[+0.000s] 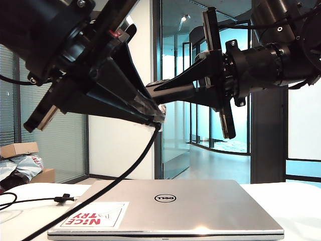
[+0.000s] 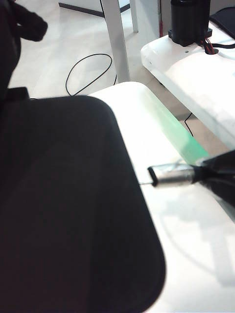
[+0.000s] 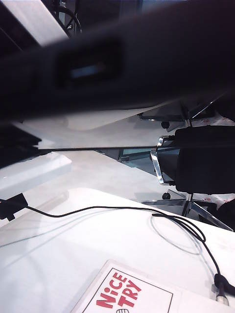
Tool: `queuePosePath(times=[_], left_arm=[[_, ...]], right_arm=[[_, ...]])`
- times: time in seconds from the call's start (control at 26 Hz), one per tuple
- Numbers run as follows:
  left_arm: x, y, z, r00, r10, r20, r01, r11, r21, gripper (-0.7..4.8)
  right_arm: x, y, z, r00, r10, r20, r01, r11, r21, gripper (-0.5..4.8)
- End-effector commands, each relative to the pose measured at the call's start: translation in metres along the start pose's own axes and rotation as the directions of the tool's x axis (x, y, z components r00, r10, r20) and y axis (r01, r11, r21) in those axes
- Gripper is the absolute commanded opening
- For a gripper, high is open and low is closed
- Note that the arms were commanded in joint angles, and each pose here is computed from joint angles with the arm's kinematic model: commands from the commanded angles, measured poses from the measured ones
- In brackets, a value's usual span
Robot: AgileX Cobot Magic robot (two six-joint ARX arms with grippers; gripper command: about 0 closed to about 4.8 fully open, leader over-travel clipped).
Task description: Pick up the charging cable and the phone, plug the charging cable into the charging port on the phone, and finally place them back on the table.
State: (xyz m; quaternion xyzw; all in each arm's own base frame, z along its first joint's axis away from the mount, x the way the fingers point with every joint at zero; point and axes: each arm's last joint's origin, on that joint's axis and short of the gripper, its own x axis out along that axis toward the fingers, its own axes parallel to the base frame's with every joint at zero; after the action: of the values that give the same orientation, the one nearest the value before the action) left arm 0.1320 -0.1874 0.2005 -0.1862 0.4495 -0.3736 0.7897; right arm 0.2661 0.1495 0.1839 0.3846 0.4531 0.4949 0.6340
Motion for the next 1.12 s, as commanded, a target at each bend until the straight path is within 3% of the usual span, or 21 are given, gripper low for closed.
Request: queuePosePath(times=[0.04, 0.73, 1.12], left_arm=[[-0.0004, -0.0008, 0.0006, 1.000, -0.006, 0.006, 0.006, 1.000, 0.002, -0.06], [-0.0004, -0.0008, 0.0006, 1.000, -0.007, 0.006, 0.007, 1.000, 0.002, -0.06], [-0.0005, -0.0015, 0.0017, 1.000, -0.015, 0.016, 0.016, 0.999, -0.037, -0.06]], right_arm=[[0.0000, 0.0061, 0.0032, 1.000, 0.020, 0.016, -0.019, 0.998, -0.055, -0.06], [0.0002, 0.0029, 0.0003, 1.000, 0.007, -0.014, -0.008, 0.998, -0.058, -0.06], [0.0007, 0.0028, 0.0002, 1.000, -0.001, -0.004, 0.000, 0.998, -0.065, -0.06]])
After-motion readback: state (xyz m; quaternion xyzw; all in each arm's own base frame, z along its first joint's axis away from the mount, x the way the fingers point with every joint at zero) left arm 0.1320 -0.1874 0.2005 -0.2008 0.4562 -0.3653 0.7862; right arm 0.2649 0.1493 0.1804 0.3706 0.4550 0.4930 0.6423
